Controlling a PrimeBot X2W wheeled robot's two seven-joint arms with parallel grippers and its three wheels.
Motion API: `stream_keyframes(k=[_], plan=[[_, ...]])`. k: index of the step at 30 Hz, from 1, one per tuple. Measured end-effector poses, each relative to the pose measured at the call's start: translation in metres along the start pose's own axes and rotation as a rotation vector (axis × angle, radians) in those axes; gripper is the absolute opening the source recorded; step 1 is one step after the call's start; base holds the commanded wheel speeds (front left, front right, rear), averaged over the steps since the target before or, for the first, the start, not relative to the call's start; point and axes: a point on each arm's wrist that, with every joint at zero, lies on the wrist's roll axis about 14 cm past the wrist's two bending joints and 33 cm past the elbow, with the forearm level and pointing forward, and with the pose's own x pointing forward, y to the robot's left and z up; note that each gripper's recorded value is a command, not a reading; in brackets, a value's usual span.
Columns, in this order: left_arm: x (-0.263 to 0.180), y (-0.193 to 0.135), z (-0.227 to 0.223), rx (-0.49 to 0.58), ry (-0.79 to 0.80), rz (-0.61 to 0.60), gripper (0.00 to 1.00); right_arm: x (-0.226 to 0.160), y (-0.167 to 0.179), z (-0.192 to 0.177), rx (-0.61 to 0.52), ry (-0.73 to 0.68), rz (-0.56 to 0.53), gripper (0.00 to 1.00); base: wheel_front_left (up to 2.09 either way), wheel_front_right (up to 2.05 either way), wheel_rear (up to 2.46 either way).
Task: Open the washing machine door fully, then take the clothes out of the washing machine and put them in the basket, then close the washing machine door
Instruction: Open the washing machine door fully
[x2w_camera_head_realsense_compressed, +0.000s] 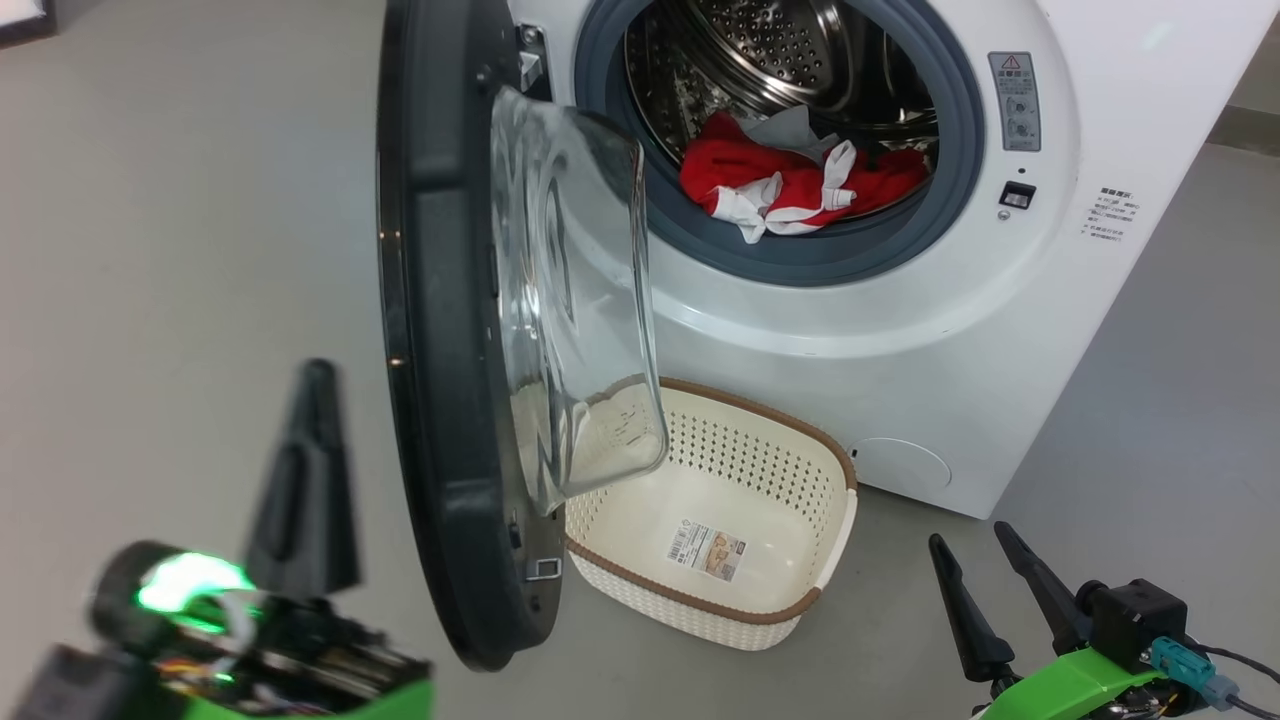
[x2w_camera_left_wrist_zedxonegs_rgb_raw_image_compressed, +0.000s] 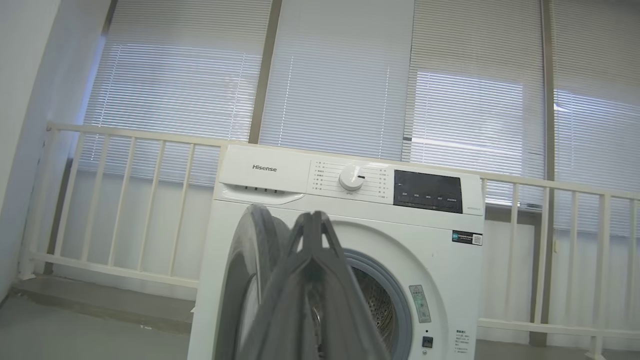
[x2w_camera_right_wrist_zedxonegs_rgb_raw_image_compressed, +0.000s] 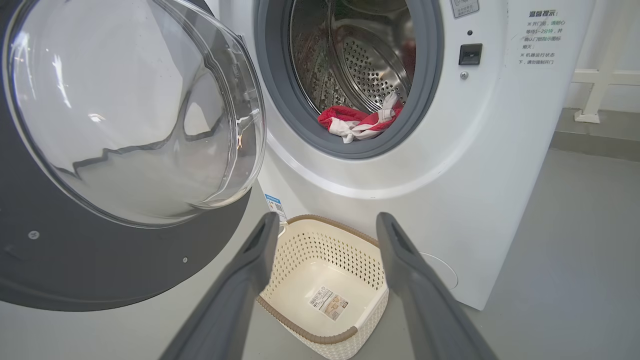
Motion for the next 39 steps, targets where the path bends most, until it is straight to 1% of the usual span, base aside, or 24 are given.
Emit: stream_keyframes(k=[2, 5, 8, 10, 14, 17, 25, 39], plan=[[-0.001, -0.021, -0.004, -0.044, 0.010, -0.054, 0.00, 0.000, 0.000, 0.000, 0.000, -0.001, -0.001, 1.00, 0.00, 0.00, 0.00], [-0.010, -0.053, -0.025, -0.124, 0.081, -0.124, 0.00, 0.000, 0.000, -0.001, 0.002, 0.002, 0.001, 1.00, 0.00, 0.00, 0.00], [-0.032, -0.079, -0.064, -0.204, 0.225, -0.168, 0.00, 0.000, 0.002, -0.002, 0.002, 0.005, 0.007, 1.00, 0.00, 0.00, 0.00], [-0.051, -0.086, -0.092, -0.235, 0.334, -0.177, 0.00, -0.001, 0.004, -0.002, 0.002, 0.006, 0.012, 1.00, 0.00, 0.00, 0.00], [-0.080, -0.080, -0.130, -0.261, 0.486, -0.138, 0.00, -0.001, 0.005, -0.003, 0.003, 0.008, 0.014, 1.00, 0.00, 0.00, 0.00], [-0.089, -0.072, -0.143, -0.259, 0.533, -0.105, 0.00, -0.001, 0.005, -0.003, 0.004, 0.009, 0.014, 1.00, 0.00, 0.00, 0.00], [-0.092, -0.040, -0.151, -0.212, 0.555, -0.017, 0.00, -0.002, 0.006, -0.003, 0.002, 0.007, 0.018, 1.00, 0.00, 0.00, 0.00], [-0.098, -0.007, -0.160, -0.172, 0.581, 0.076, 0.00, 0.000, 0.006, -0.006, 0.010, 0.013, 0.022, 1.00, 0.00, 0.00, 0.00]])
